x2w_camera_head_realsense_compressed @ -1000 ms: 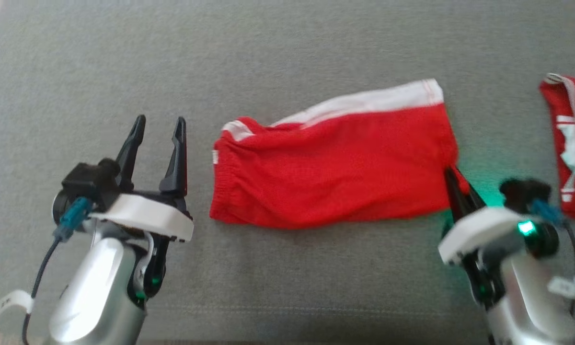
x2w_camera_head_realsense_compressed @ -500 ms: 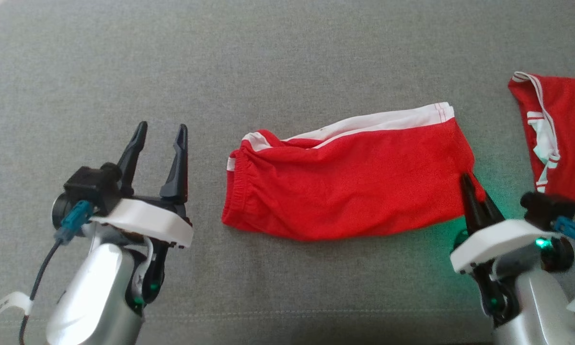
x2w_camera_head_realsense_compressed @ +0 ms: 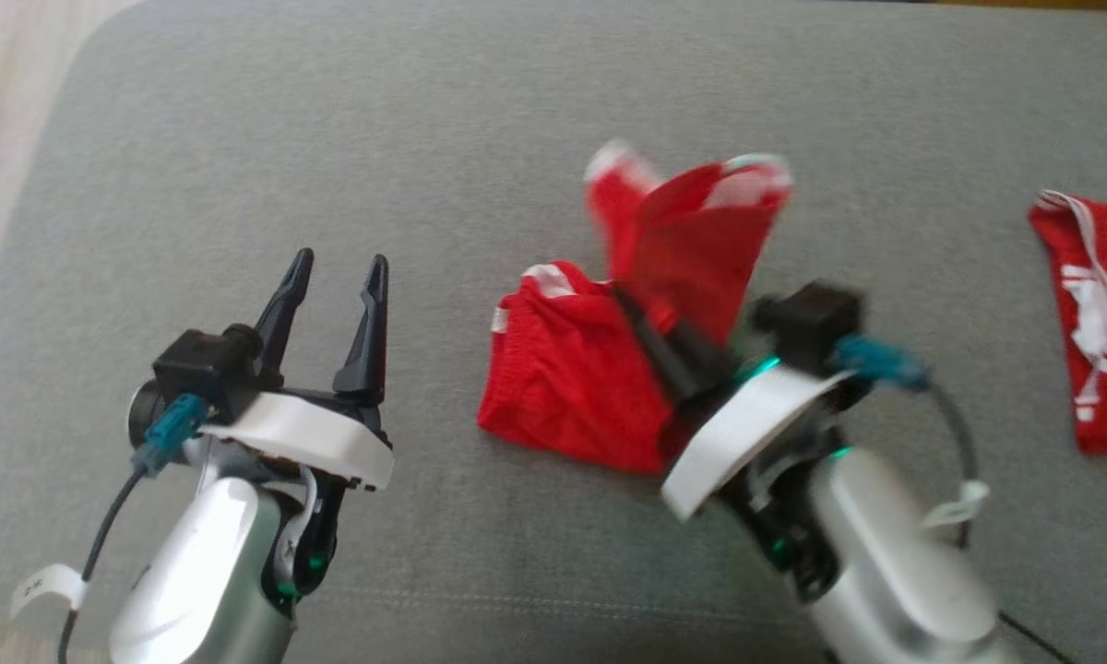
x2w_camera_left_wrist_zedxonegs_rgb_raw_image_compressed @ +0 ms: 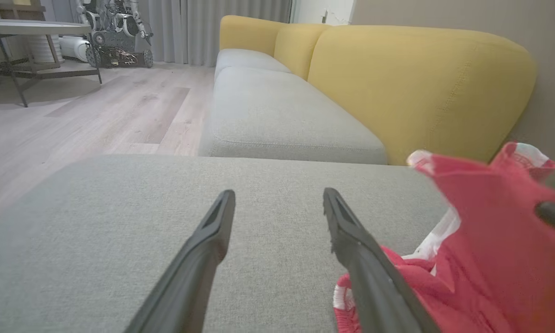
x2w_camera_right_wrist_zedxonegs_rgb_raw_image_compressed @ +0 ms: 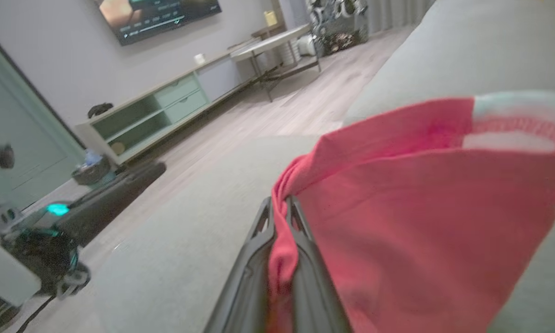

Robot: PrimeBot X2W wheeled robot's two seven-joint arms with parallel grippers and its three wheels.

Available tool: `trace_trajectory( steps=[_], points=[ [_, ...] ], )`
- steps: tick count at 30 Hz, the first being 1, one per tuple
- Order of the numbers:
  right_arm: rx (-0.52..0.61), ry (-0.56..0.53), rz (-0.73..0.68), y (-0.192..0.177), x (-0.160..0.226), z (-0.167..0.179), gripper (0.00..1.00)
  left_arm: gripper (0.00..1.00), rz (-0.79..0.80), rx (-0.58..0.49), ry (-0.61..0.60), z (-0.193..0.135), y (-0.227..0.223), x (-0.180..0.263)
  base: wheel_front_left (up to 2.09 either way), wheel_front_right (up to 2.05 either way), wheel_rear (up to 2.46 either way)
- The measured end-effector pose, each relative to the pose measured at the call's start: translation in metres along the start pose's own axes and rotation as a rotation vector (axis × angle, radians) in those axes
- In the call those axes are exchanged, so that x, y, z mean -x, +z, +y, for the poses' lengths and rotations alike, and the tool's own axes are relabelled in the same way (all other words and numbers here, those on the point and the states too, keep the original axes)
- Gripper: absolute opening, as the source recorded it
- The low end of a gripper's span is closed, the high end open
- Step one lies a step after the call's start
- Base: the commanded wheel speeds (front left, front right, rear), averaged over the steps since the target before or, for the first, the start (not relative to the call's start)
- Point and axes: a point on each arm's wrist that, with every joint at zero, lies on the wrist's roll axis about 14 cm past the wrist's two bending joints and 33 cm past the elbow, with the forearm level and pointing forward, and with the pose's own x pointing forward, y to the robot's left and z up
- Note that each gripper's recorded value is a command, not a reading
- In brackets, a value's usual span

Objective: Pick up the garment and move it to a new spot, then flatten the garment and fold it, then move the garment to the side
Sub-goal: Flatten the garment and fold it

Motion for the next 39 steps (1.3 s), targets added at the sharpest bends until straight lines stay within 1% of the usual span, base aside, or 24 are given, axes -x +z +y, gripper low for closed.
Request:
trace_trajectory(
  steps=[5, 8, 11, 12, 13, 14, 17, 20, 23, 24, 26, 28, 31, 34, 35, 39],
  points=[
    [-0.050, 0.122, 0.158, -0.054, -0.007, 0.038, 0.00, 1.00, 0.013, 0.003, 0.036, 0.011, -0.004, 0.007, 0.00, 0.00, 0.00],
    [-0.081, 0.148, 0.232, -0.081, -0.006, 0.046, 0.00, 1.00, 0.030, 0.005, 0.050, 0.015, -0.010, 0.009, 0.00, 0.00, 0.00],
    [-0.089, 0.161, 0.244, -0.088, -0.008, 0.047, 0.00, 1.00, 0.033, 0.008, 0.055, 0.016, -0.012, 0.009, 0.00, 0.00, 0.00],
    [-0.089, 0.165, 0.241, -0.087, -0.010, 0.047, 0.15, 1.00, 0.035, 0.008, 0.055, 0.016, -0.014, 0.009, 0.00, 0.00, 0.00],
    [-0.089, 0.167, 0.232, -0.085, -0.012, 0.047, 0.79, 1.00, 0.037, 0.009, 0.055, 0.016, -0.014, 0.008, 0.00, 0.00, 0.00],
    [-0.084, 0.170, 0.219, -0.082, -0.014, 0.047, 1.00, 1.00, 0.039, 0.009, 0.055, 0.016, -0.015, 0.008, 0.00, 0.00, 0.00],
    [-0.077, 0.179, 0.153, -0.067, -0.019, 0.047, 1.00, 1.00, 0.043, 0.011, 0.049, 0.014, -0.017, 0.006, 0.00, 0.00, 0.00],
    [-0.061, 0.193, 0.051, -0.043, -0.022, 0.050, 1.00, 1.00, 0.043, 0.011, 0.039, 0.011, -0.017, 0.004, 0.00, 0.00, 0.00],
    [-0.033, 0.166, -0.064, -0.014, -0.022, 0.041, 1.00, 1.00, 0.039, 0.010, 0.029, 0.008, -0.016, 0.002, 0.00, 0.00, 0.00],
    [-0.033, 0.166, -0.064, -0.014, -0.022, 0.041, 1.00, 1.00, 0.039, 0.010, 0.029, 0.008, -0.016, 0.002, 0.00, 0.00, 0.00],
    [0.002, 0.107, -0.135, 0.006, -0.020, 0.022, 1.00, 1.00, 0.034, 0.006, 0.027, 0.007, -0.014, 0.001, 0.00, 0.00, 0.00],
    [0.037, 0.025, -0.200, 0.026, -0.013, -0.003, 1.00, 1.00, 0.028, 0.002, 0.026, 0.006, -0.012, 0.001, 0.00, 0.00, 0.00],
    [0.079, -0.115, -0.265, 0.046, 0.009, -0.044, 1.00, 1.00, 0.021, -0.006, 0.021, 0.006, -0.009, 0.002, 0.00, 0.00, 0.00],
    [0.106, -0.269, -0.284, 0.050, 0.041, -0.084, 1.00, 1.00, 0.017, -0.015, 0.021, 0.007, -0.007, 0.006, 0.00, 0.00, 0.00],
    [0.121, -0.359, -0.277, 0.049, 0.064, -0.104, 1.00, 1.00, 0.019, -0.022, 0.020, 0.007, -0.007, 0.008, 0.00, 0.00, 0.00],
    [0.143, -0.490, -0.249, 0.043, 0.103, -0.129, 1.00, 1.00, 0.012, -0.028, 0.013, 0.006, -0.003, 0.012, 0.00, 0.00, 0.00]
  ],
)
